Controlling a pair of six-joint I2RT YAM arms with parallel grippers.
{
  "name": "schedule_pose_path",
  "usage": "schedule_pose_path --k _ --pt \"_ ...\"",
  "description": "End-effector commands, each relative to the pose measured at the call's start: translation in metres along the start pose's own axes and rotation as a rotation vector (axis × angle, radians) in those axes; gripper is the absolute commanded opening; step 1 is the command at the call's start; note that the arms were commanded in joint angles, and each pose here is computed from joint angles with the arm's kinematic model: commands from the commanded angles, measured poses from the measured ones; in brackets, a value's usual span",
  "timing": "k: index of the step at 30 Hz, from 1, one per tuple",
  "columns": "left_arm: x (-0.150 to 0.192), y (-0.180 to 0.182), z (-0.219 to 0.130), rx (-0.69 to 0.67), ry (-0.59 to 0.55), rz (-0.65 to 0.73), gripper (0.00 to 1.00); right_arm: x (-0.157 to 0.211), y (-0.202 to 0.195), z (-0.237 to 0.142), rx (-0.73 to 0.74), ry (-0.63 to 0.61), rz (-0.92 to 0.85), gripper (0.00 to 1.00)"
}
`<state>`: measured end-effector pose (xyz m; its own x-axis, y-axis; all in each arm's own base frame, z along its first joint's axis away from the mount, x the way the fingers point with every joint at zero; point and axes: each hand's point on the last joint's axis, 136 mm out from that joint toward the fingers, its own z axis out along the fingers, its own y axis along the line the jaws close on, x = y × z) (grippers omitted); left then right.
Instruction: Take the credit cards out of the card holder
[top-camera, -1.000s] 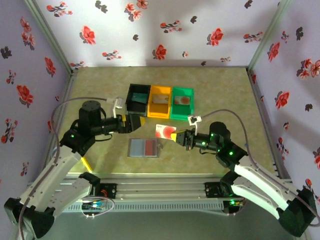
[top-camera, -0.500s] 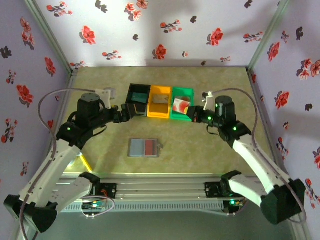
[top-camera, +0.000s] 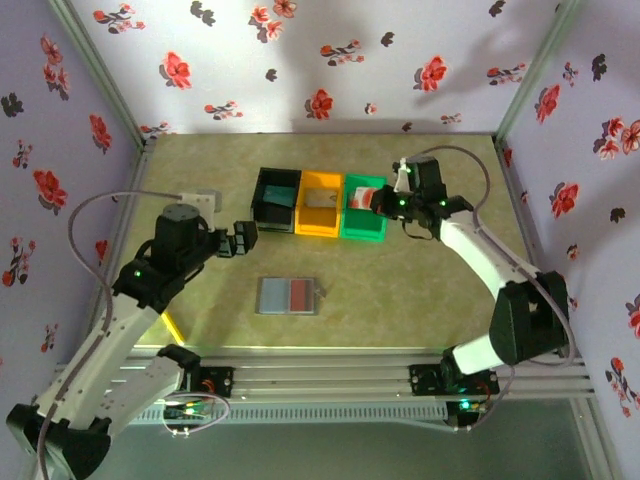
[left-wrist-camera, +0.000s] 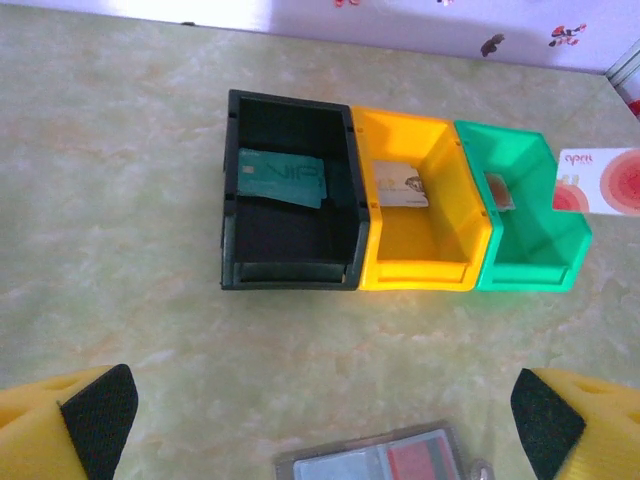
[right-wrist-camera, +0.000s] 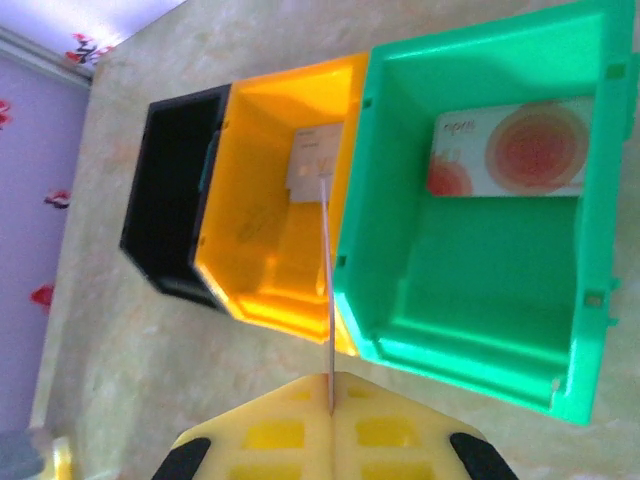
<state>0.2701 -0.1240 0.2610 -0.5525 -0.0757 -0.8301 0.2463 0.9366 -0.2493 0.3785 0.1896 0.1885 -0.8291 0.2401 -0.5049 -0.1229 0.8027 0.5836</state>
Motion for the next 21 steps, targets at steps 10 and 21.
schedule_pose_path --k 10,21 --pt "-0.007 0.015 -0.005 -0.074 -0.064 0.061 1.00 -0.022 -0.045 0.050 0.143 0.068 0.017 0.00" --pt "-0.003 0.017 -0.001 -0.085 -0.050 0.071 1.00 -0.033 -0.046 0.086 0.068 0.106 0.029 0.00"
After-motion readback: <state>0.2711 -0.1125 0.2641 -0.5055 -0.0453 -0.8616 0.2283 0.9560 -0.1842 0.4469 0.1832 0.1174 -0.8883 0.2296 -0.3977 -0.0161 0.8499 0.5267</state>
